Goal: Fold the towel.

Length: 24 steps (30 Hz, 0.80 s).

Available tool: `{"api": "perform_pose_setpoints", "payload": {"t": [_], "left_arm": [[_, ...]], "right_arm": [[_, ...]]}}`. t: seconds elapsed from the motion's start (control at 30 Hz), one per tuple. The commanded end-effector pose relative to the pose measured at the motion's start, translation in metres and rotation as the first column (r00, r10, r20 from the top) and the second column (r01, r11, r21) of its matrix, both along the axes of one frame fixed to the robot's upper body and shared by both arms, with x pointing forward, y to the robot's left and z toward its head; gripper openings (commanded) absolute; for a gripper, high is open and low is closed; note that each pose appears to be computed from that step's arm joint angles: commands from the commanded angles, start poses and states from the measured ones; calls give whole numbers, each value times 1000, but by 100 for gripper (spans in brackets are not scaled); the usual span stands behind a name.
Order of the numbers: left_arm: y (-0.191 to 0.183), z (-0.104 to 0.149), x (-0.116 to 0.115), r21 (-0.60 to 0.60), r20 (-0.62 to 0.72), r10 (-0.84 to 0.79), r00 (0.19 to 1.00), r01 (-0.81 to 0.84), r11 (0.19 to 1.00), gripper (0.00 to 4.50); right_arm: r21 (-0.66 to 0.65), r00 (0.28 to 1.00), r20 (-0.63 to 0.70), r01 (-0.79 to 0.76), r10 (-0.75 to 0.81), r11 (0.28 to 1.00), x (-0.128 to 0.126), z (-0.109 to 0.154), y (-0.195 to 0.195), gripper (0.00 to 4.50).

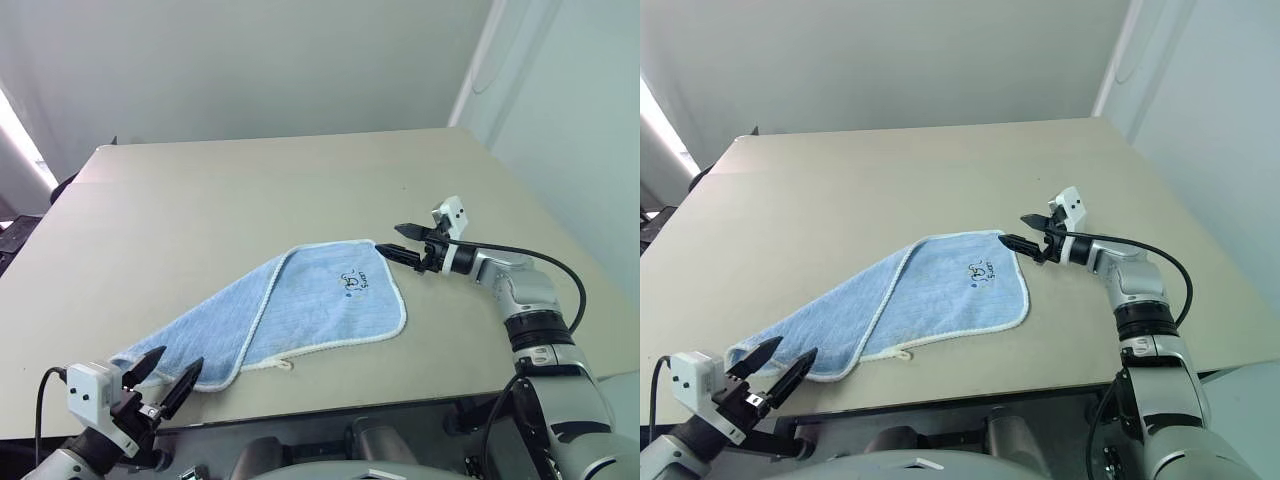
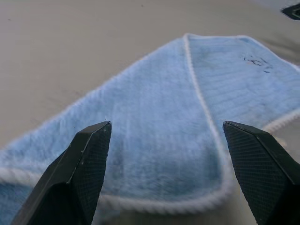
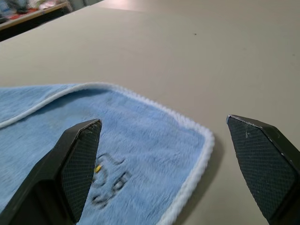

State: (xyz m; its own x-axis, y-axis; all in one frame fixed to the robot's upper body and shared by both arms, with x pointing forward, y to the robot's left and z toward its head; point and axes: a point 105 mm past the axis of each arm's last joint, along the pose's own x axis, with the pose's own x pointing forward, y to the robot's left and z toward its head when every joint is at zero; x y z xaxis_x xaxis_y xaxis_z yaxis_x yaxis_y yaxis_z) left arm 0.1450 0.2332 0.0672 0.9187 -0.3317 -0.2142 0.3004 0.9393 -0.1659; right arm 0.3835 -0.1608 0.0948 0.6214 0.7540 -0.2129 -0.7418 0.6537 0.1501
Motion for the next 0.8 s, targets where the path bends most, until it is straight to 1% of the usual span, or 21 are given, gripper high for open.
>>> {"api": "perform_pose_setpoints", "payload": {"t": [0.03, 0.2, 0.27, 0.37, 0.43, 0.5, 0.6, 0.7, 0.8], "left_arm": [[-7, 12, 1, 34, 50, -18, 999, 16, 999, 402], [-12, 12, 0, 53, 47, -35, 998, 32, 998, 402], [-13, 14, 3, 54, 58, -36, 998, 33, 998, 402], [-15, 15, 7, 58, 71, -47, 996, 42, 997, 402], [-15, 16, 9, 63, 73, -49, 996, 44, 997, 402], [-14, 17, 12, 72, 79, -52, 995, 47, 996, 402], [-14, 20, 15, 81, 89, -64, 994, 56, 995, 402], [-12, 21, 17, 87, 91, -71, 993, 63, 994, 402], [-13, 22, 19, 93, 90, -85, 992, 77, 993, 402]], "right_arm": [[-9, 1000, 21, 19, -18, 1000, 17, 10, 11, 448], [-65, 998, -63, 20, -24, 998, 29, -6, 30, 448], [-117, 995, -85, 48, -58, 992, 33, -16, 33, 448], [-154, 989, -101, 95, -111, 983, 40, -24, 36, 448], [-171, 984, -114, 114, -135, 979, 42, -27, 37, 448], [-216, 976, -133, 142, -173, 966, 42, -36, 36, 448], [-266, 972, -147, 140, -183, 954, 39, -48, 35, 448], [-278, 970, -133, 161, -204, 947, 40, -51, 35, 386], [-274, 968, -119, 181, -220, 945, 41, -52, 38, 280]]}}
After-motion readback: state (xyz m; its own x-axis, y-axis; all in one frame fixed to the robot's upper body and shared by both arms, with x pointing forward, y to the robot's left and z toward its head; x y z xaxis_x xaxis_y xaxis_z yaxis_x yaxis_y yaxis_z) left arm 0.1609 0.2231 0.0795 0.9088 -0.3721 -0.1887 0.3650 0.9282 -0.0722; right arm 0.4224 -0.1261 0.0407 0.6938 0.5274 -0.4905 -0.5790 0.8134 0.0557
